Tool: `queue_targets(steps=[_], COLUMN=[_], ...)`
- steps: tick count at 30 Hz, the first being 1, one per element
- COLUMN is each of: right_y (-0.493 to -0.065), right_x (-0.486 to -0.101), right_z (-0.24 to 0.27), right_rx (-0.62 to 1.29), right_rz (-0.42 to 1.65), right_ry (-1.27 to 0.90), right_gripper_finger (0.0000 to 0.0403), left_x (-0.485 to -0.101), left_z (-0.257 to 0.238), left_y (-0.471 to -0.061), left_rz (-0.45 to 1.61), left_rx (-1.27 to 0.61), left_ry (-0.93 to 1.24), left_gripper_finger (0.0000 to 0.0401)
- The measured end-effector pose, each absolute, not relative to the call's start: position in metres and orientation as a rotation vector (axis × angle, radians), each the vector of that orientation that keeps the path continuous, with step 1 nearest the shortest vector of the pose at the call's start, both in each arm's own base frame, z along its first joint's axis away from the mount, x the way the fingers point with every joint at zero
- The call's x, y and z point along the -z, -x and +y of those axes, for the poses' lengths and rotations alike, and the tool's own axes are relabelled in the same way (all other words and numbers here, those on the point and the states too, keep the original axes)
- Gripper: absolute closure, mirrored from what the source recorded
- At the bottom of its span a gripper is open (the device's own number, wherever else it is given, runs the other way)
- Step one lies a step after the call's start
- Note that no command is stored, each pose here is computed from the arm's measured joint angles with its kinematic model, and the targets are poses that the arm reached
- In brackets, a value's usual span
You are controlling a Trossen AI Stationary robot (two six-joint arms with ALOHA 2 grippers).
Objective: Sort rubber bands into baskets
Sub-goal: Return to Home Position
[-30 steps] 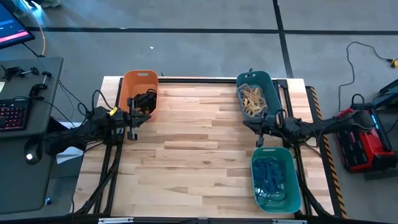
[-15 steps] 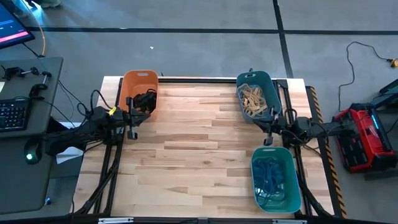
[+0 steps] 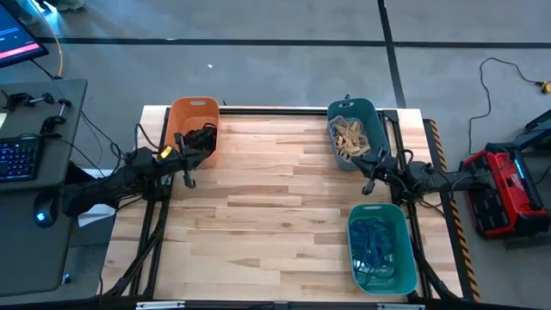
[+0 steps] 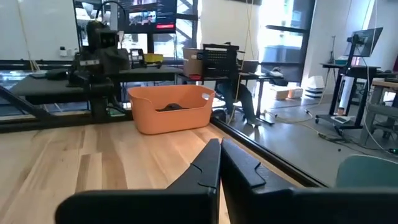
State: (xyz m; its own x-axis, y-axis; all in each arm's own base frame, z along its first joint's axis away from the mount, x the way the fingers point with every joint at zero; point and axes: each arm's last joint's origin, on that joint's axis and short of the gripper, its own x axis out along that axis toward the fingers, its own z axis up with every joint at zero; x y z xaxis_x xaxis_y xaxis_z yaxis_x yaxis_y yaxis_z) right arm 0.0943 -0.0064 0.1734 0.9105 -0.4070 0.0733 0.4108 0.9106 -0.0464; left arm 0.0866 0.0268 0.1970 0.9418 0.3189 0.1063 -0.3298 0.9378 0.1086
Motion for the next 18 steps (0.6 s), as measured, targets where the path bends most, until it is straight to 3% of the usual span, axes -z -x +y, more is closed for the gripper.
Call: queue_targets(steps=[5, 18], right_y=[-0.0942, -0.0944], right_x=[-0.1741, -0.1730], right_z=[-0.0067, -0.0070], right_rx=[0.425, 0.442], right_rz=[-0.072, -0.030], right_ry=[0.049, 0.181], right_gripper_finger=[0.0403, 0.0403], left_x=[-0.1871, -0.1906], left_z=[0.0289, 0.0327], left_y=[-0.0865, -0.0848], left_rz=[0.012, 0.000], left_rx=[-0.379, -0.529], left_ry=[-0.094, -0.160], left_gripper_finger=[0.0401, 0.0401])
